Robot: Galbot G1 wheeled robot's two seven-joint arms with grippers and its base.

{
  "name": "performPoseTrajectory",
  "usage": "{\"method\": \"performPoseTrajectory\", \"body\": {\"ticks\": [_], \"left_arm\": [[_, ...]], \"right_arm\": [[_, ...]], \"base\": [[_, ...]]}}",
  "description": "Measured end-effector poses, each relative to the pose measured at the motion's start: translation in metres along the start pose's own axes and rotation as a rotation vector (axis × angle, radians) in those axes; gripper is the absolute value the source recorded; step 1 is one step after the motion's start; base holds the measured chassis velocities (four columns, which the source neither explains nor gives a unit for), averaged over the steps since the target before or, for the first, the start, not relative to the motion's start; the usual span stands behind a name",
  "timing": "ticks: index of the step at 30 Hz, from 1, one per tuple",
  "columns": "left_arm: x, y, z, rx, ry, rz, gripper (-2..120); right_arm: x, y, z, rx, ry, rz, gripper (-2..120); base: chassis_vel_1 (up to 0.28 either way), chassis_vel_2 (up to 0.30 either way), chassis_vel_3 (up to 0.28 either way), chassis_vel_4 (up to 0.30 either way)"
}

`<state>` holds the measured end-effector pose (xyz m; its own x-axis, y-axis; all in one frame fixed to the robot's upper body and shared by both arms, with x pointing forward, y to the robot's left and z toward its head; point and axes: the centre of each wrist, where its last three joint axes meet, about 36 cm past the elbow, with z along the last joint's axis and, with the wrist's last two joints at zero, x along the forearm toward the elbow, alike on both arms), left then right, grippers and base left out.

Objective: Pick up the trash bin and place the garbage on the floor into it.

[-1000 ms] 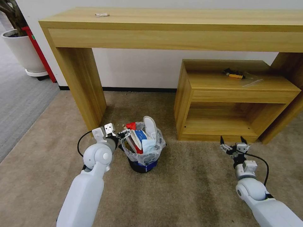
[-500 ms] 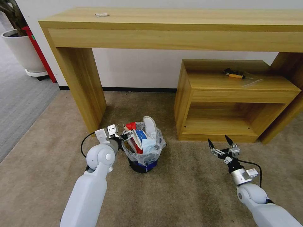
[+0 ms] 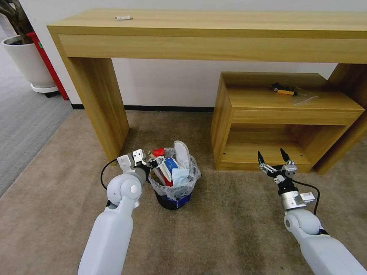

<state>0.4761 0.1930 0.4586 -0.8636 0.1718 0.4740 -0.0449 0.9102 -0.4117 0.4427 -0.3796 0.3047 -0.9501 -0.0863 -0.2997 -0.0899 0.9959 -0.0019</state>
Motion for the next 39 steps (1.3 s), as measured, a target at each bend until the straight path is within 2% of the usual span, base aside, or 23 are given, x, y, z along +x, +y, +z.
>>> {"method": "performPoseTrajectory", "body": {"ticks": [2, 5, 6, 9, 15, 20, 23, 24, 26, 27, 29, 30, 36, 39], "left_arm": [[0.000, 0.000, 0.000, -0.002, -0.003, -0.001, 98], [-0.002, 0.000, 0.003, -0.027, -0.020, -0.010, 98], [-0.002, 0.000, 0.003, -0.027, -0.020, -0.010, 98], [-0.003, 0.001, 0.008, -0.044, -0.023, -0.018, 98], [-0.006, 0.004, 0.014, -0.067, -0.042, -0.032, 98], [-0.015, 0.009, 0.023, -0.096, -0.091, -0.027, 99], [-0.023, 0.017, 0.036, -0.109, -0.158, -0.025, 99], [-0.023, 0.017, 0.036, -0.109, -0.158, -0.025, 99], [-0.027, 0.028, 0.050, -0.137, -0.203, -0.035, 99], [-0.027, 0.028, 0.050, -0.137, -0.203, -0.035, 99], [-0.030, 0.038, 0.063, -0.145, -0.235, -0.050, 99], [-0.030, 0.038, 0.063, -0.145, -0.235, -0.050, 99], [-0.036, 0.064, 0.089, -0.156, -0.292, -0.072, 99], [-0.038, 0.070, 0.094, -0.148, -0.311, -0.074, 99]], "right_arm": [[-0.003, 0.005, 0.001, -0.011, -0.005, 0.010, 100], [-0.008, 0.029, 0.009, -0.062, -0.007, 0.066, 100], [-0.008, 0.029, 0.009, -0.062, -0.007, 0.066, 100], [-0.010, 0.049, 0.017, -0.091, -0.004, 0.111, 100], [-0.016, 0.063, 0.020, -0.075, -0.007, 0.166, 100], [-0.014, 0.075, 0.024, -0.062, 0.012, 0.220, 100], [-0.008, 0.082, 0.029, -0.064, 0.022, 0.233, 100], [-0.008, 0.082, 0.029, -0.064, 0.022, 0.233, 100], [-0.002, 0.086, 0.033, -0.059, 0.036, 0.238, 100], [-0.002, 0.086, 0.033, -0.059, 0.036, 0.238, 100], [0.004, 0.086, 0.037, -0.045, 0.044, 0.240, 100], [0.004, 0.086, 0.037, -0.045, 0.044, 0.240, 100], [0.015, 0.091, 0.043, -0.043, 0.066, 0.255, 100], [0.017, 0.091, 0.045, -0.040, 0.069, 0.254, 100]], "base": [[0.000, 0.000, 0.000, 0.000], [0.000, 0.000, 0.000, 0.000], [0.000, 0.000, 0.000, 0.000], [0.000, 0.000, 0.000, 0.000], [0.000, 0.000, 0.000, 0.000], [0.000, 0.000, 0.000, 0.000], [0.000, 0.000, 0.000, 0.000], [0.000, 0.000, 0.000, 0.000], [0.000, 0.000, 0.000, 0.000], [0.000, 0.000, 0.000, 0.000], [0.000, 0.000, 0.000, 0.000], [0.000, 0.000, 0.000, 0.000], [0.000, 0.000, 0.000, 0.000], [0.000, 0.000, 0.000, 0.000]]}}
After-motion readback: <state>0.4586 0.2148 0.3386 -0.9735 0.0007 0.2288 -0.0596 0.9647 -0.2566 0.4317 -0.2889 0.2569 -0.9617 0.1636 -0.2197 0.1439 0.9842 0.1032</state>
